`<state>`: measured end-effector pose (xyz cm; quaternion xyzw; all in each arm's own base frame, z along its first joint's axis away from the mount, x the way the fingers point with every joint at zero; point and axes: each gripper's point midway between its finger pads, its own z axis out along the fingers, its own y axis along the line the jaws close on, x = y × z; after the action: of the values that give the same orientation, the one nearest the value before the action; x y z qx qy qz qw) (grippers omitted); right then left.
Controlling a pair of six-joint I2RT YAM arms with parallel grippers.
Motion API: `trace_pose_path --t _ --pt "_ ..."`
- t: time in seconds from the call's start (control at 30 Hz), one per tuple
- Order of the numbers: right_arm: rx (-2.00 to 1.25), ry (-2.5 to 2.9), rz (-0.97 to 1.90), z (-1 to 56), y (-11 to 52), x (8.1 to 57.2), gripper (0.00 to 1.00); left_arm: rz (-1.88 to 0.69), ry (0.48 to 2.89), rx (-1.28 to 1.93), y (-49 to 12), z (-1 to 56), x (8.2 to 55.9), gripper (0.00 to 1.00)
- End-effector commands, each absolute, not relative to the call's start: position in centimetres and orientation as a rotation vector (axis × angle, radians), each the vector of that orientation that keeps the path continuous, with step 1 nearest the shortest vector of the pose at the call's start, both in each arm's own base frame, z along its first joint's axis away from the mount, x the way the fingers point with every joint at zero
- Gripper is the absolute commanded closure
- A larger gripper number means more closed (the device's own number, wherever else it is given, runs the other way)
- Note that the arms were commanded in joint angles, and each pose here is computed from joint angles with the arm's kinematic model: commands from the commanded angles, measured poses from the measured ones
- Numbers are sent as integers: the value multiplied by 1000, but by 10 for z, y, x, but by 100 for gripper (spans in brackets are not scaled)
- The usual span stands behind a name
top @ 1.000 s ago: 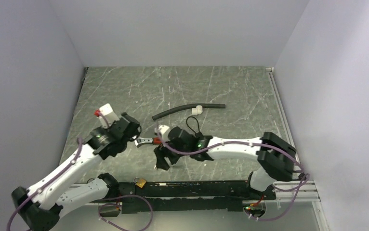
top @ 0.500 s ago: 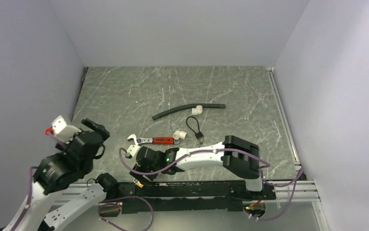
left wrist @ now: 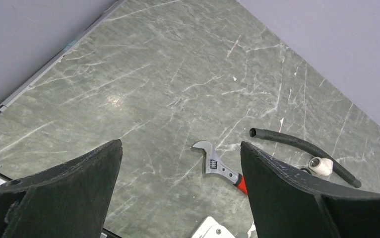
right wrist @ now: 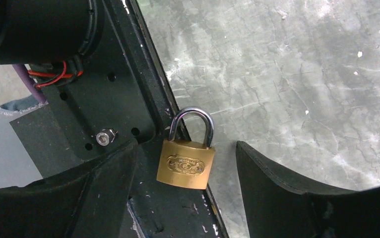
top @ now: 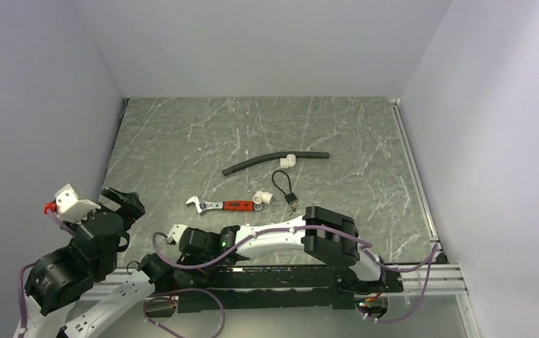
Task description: Unlock with the key
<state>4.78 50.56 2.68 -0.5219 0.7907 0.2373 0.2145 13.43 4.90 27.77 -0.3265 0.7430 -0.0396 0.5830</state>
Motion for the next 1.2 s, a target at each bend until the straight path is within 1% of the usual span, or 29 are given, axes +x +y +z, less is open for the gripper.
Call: trace_pose_path --t 0.0,0.1,0.23,0.37,0.43,0.53,0.57,0.67,0.9,1.03,1.17 --pt "-1441 2196 579 29 504 54 27 -55 1745 -742 50 279 137 6" --pt "-1426 2215 532 26 498 56 31 -57 1744 -734 49 279 138 6" --pt "-1439 2224 478 27 493 54 46 -59 1738 -719 47 280 139 6" --pt "-1471 2207 419 27 491 49 56 -52 1744 -715 46 279 141 7" --pt "-1462 2208 391 25 489 52 65 -50 1750 -713 45 279 141 7" --pt "-1436 2203 370 23 486 58 73 -45 1755 -708 45 278 142 7" --pt "-1429 2198 365 24 486 59 77 -44 1758 -705 44 278 142 7" --pt "-1400 2184 350 30 486 68 80 -42 1764 -699 43 277 143 7" --pt "-1268 2150 306 60 478 109 81 -41 1787 -686 38 275 146 7" --pt "-1142 2131 271 86 458 143 81 -66 1809 -661 28 273 151 7" --pt "-967 2102 339 128 431 175 82 -109 1873 -592 4 266 163 7"
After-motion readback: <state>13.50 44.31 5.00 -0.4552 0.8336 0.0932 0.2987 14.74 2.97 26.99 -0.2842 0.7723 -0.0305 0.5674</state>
